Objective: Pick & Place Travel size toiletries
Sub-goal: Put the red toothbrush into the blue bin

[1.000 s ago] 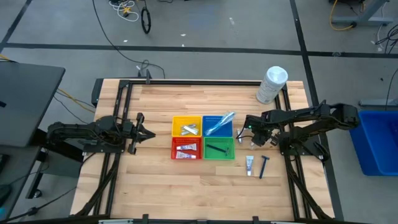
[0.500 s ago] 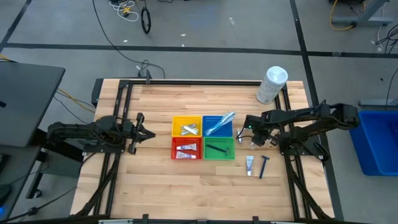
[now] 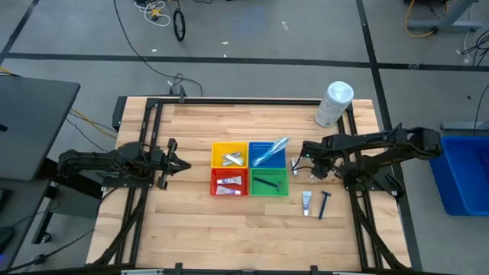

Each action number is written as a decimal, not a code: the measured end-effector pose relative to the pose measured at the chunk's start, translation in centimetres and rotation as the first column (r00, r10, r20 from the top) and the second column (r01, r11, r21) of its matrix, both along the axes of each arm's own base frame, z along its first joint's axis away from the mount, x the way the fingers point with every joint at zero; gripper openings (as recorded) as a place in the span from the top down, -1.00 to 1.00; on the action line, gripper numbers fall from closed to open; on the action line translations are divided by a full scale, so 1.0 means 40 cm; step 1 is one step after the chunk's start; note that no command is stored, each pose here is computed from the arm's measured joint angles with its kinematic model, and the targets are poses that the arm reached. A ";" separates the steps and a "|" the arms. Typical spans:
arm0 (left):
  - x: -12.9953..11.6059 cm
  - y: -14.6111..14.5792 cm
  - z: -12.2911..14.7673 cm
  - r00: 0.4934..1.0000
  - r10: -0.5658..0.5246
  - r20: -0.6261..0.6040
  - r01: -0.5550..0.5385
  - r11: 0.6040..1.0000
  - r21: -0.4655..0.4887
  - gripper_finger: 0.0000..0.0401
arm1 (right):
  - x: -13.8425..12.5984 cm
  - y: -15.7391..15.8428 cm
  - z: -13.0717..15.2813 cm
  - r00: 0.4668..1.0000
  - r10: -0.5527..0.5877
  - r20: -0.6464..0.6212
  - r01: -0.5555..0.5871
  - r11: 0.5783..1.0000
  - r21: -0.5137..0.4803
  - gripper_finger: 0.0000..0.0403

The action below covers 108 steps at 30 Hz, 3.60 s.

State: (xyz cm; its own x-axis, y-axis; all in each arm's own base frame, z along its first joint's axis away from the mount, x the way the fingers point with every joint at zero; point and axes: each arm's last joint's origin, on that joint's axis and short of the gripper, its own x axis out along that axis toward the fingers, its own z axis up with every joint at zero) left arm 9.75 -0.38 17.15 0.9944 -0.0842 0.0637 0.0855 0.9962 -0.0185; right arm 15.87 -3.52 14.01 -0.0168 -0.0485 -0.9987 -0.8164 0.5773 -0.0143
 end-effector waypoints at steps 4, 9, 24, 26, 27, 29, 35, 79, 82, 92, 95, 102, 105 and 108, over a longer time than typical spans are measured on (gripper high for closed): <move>0.000 0.000 0.000 1.000 0.000 0.000 0.000 1.000 0.000 0.84 | -0.007 0.002 0.008 1.000 0.000 -0.025 0.000 1.000 0.005 0.79; 0.000 0.000 0.000 1.000 0.000 0.000 0.000 1.000 0.000 0.84 | -0.009 0.002 0.011 1.000 0.000 -0.025 0.000 1.000 0.005 0.79; 0.000 0.000 0.000 1.000 0.000 0.000 0.000 1.000 0.000 0.84 | -0.010 0.002 0.075 0.995 -0.061 0.079 0.061 0.998 -0.009 0.80; 0.000 0.000 0.000 1.000 0.000 0.000 0.000 1.000 0.000 0.84 | -0.008 0.003 0.095 0.989 -0.077 0.127 0.078 0.997 0.000 0.80; 0.000 0.000 0.000 1.000 0.000 0.000 0.000 1.000 0.000 0.84 | -0.009 0.004 0.104 0.986 -0.084 0.145 0.083 0.996 0.009 0.80; 0.000 0.000 0.000 1.000 0.000 0.000 0.000 1.000 0.000 0.84 | -0.009 0.005 0.121 0.979 -0.095 0.183 0.094 0.995 0.015 0.80; 0.000 0.000 0.000 1.000 0.000 0.000 0.000 1.000 0.000 0.84 | -0.012 0.005 0.159 0.954 -0.146 0.262 0.146 0.989 0.020 0.80; 0.000 0.000 0.000 1.000 0.000 0.000 0.000 1.000 0.000 0.84 | 0.062 -0.010 0.461 0.598 -0.485 0.638 0.428 0.867 0.257 0.80; 0.000 0.000 0.000 1.000 0.000 0.000 0.000 1.000 0.000 0.84 | 0.070 -0.012 0.461 0.541 -0.565 0.623 0.481 0.816 0.322 0.80; 0.000 0.000 0.000 1.000 0.000 0.000 0.000 1.000 0.000 0.84 | 0.101 -0.019 0.456 0.393 -0.733 0.555 0.583 0.665 0.467 0.81; 0.000 0.000 0.000 1.000 0.000 -0.001 0.000 1.000 0.000 0.84 | 0.107 -0.020 0.448 0.404 -0.736 0.544 0.592 0.663 0.458 0.80; 0.000 0.000 0.000 1.000 0.000 0.000 0.000 1.000 0.000 0.84 | 0.134 -0.026 0.424 0.386 -0.786 0.483 0.646 0.605 0.466 0.81; 0.000 0.000 0.000 1.000 0.000 0.000 0.000 1.000 0.000 0.84 | 0.148 -0.029 0.427 0.396 -0.793 0.462 0.664 0.595 0.453 0.81; 0.000 0.000 0.000 1.000 0.000 0.000 0.000 1.000 0.000 0.84 | 0.164 -0.032 0.436 0.410 -0.796 0.446 0.676 0.593 0.437 0.81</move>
State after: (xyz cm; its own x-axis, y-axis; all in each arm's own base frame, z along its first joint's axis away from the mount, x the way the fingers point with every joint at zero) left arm 9.75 -0.38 17.14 0.9944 -0.0842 0.0633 0.0855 0.9962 -0.0184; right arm 22.44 -4.81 31.46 0.5715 -0.1379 -0.8090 0.0647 0.9903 -0.1230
